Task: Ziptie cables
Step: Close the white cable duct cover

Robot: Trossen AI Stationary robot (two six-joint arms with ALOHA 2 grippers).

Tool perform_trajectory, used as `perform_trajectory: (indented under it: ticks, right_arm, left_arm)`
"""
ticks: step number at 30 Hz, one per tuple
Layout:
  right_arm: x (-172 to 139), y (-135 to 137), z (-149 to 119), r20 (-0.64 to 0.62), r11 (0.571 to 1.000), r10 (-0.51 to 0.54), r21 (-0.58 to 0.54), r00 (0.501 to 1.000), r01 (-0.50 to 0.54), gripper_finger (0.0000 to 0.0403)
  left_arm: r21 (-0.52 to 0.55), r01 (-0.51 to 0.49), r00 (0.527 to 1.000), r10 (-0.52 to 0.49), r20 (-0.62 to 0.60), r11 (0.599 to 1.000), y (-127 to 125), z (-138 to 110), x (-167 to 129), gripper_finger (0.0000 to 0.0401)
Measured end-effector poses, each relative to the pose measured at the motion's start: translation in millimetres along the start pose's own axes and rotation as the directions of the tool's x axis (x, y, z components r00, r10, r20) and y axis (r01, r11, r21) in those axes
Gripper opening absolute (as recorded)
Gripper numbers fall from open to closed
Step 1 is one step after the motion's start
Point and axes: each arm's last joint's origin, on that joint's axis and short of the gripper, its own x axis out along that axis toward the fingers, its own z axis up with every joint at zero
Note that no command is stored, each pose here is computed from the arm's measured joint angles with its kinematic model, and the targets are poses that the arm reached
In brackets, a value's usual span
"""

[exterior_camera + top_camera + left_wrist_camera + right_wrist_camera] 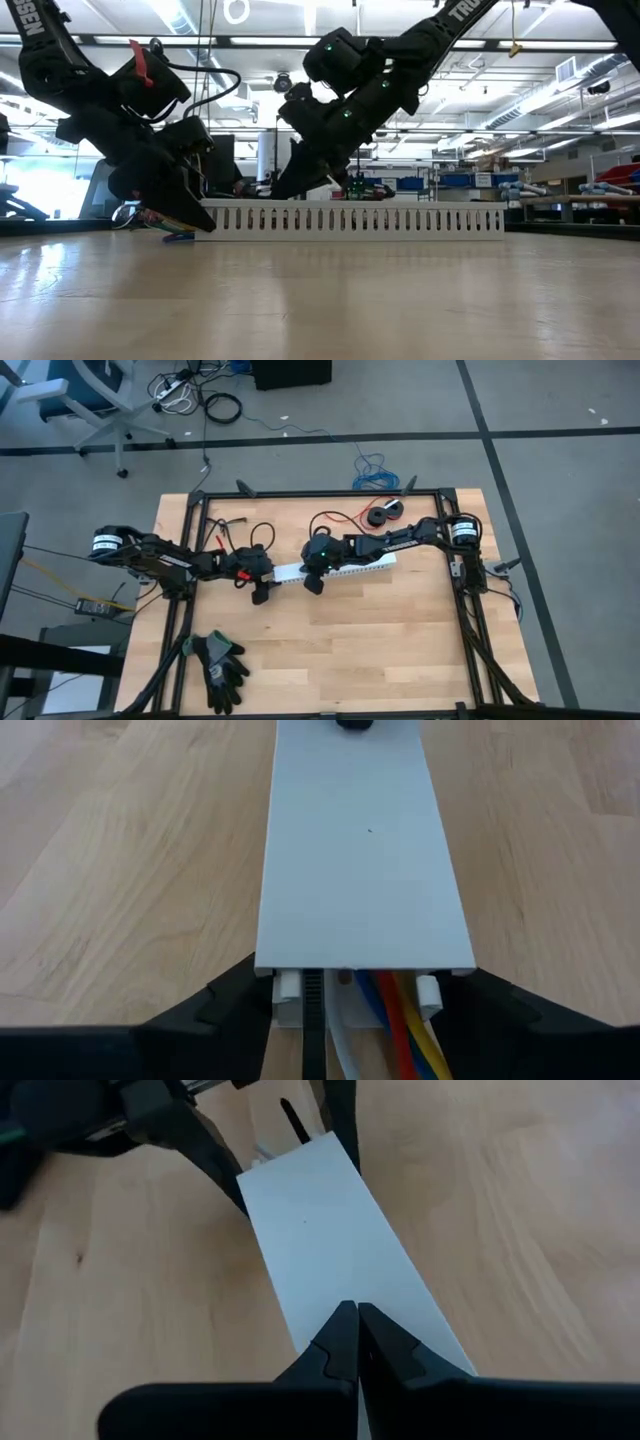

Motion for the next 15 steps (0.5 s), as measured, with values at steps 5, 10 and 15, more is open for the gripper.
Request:
perform_trajectory:
  ticks: [5,10,15]
  right_arm:
    - [-20.5,11.2,7.6,0.026,0.996,-0.06,-0.06,0.998,0.062,0.0]
    - [-37.1,11.5,4.2,-0.067,0.991,-0.136,-0.031,0.988,0.134,0.0]
    - [-28.6,4.8,-1.9,-0.117,0.993,-0.113,0.02,0.987,0.116,0.0]
  left_arm:
    - [0.0,0.001,1.0,-0.001,-0.004,1.0,0.0,0.3,0.1,0.0237]
    - [0.0,0.001,1.0,-0.001,-0.005,1.0,0.0,0.2,0.1,0.0237]
    - [0.0,0.001,1.0,-0.001,-0.004,1.0,0.0,0.3,0.1,0.0237]
